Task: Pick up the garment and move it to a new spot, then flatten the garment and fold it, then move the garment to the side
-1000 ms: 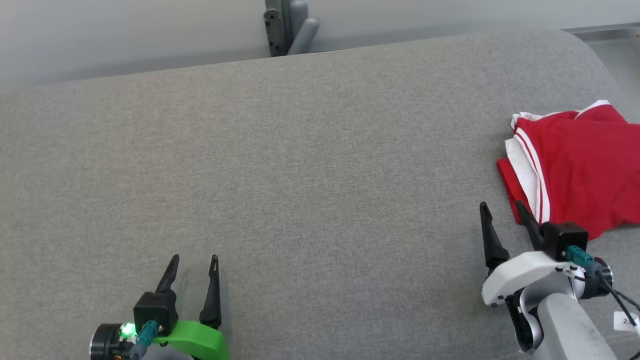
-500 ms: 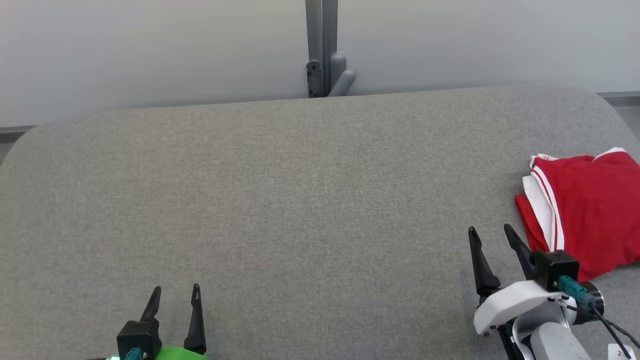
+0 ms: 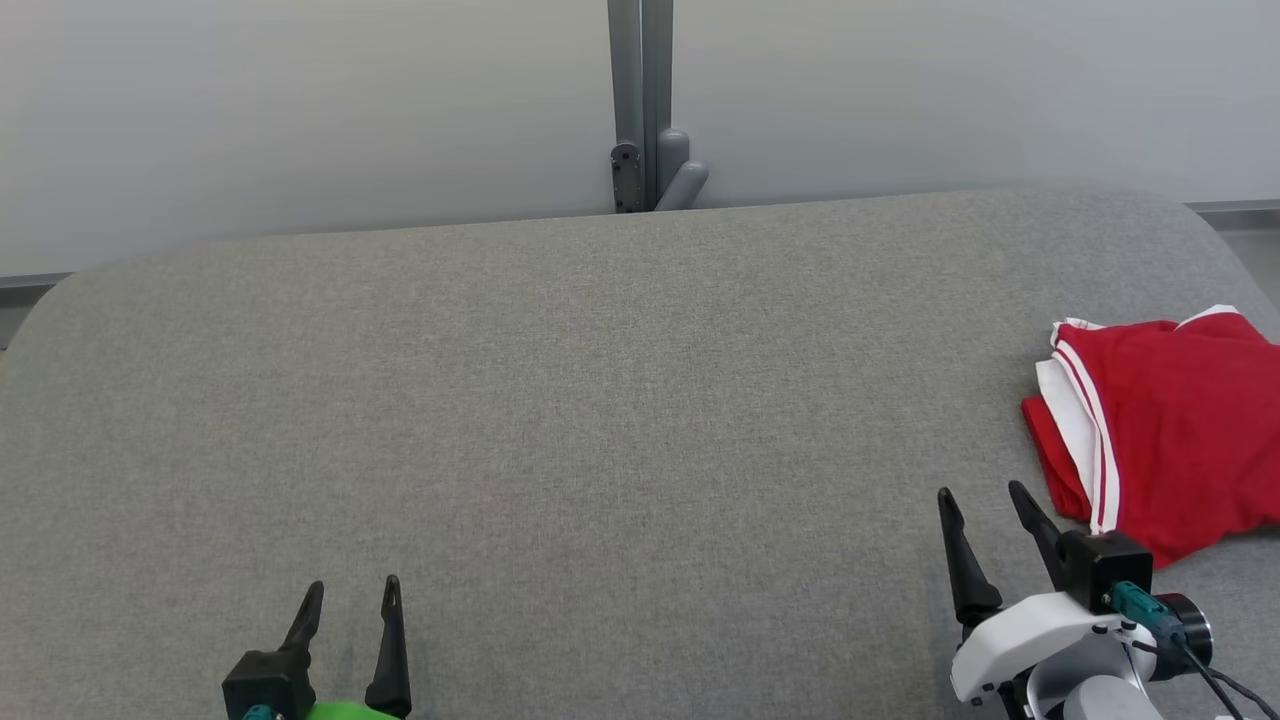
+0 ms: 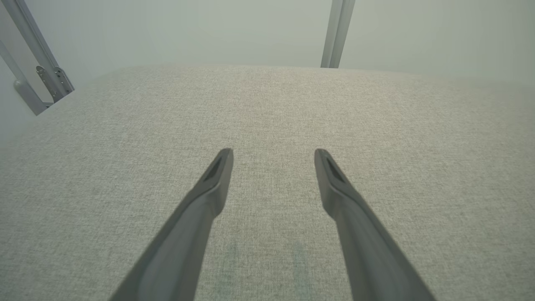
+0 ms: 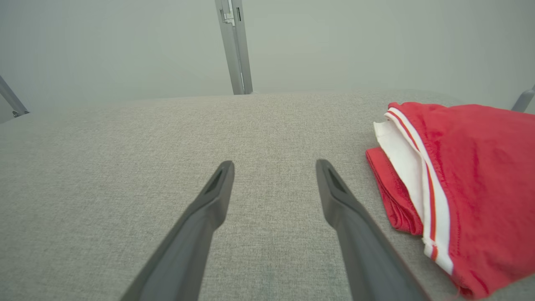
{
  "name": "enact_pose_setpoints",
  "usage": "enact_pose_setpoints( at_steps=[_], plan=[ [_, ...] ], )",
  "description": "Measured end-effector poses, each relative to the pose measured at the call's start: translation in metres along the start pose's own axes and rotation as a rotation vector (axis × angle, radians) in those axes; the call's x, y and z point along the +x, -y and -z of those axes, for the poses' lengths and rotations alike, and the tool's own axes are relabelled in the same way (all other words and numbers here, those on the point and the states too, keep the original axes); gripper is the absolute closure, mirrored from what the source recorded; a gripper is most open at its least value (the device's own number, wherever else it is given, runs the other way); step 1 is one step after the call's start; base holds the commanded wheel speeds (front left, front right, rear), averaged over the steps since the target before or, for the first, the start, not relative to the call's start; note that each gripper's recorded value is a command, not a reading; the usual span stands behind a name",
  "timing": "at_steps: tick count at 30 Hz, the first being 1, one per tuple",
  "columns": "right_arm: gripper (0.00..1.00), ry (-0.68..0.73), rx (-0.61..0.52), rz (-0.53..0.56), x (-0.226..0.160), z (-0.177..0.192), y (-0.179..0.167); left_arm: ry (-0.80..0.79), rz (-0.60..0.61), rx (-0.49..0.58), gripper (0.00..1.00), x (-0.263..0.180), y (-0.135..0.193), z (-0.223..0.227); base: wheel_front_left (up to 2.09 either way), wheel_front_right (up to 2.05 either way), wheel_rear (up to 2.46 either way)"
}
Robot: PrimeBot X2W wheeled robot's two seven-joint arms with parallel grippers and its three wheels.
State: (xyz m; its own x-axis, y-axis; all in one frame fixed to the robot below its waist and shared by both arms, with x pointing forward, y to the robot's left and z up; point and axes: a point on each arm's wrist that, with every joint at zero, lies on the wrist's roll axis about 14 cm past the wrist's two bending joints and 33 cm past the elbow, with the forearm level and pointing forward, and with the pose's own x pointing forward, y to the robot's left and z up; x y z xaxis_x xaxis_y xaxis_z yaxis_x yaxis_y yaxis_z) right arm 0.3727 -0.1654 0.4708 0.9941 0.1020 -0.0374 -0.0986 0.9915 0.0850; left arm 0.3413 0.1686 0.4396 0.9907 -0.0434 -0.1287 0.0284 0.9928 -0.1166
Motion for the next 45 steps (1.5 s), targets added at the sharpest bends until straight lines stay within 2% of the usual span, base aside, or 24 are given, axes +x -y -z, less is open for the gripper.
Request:
enact_pose_setpoints(
  at_steps=[32,33,37,45],
  plan=[
    [0.00,-0.065,0.019,-0.004,-0.007,0.021,-0.004,-0.039,0.004,-0.016,0.00,0.000,0.002,0.012,0.00,0.00,0.00],
    [1.00,-0.068,0.019,-0.004,-0.008,0.022,-0.004,-0.043,0.003,-0.016,1.00,-0.001,0.002,0.013,0.00,0.00,0.00],
    [1.00,-0.121,0.032,0.006,-0.016,0.039,-0.003,-0.081,-0.005,-0.024,1.00,-0.004,0.000,0.025,0.00,0.00,0.00],
    [1.00,-0.134,0.179,0.064,-0.016,0.040,0.006,-0.109,-0.057,-0.169,1.00,-0.004,-0.009,0.028,0.00,0.00,0.00]
  ],
)
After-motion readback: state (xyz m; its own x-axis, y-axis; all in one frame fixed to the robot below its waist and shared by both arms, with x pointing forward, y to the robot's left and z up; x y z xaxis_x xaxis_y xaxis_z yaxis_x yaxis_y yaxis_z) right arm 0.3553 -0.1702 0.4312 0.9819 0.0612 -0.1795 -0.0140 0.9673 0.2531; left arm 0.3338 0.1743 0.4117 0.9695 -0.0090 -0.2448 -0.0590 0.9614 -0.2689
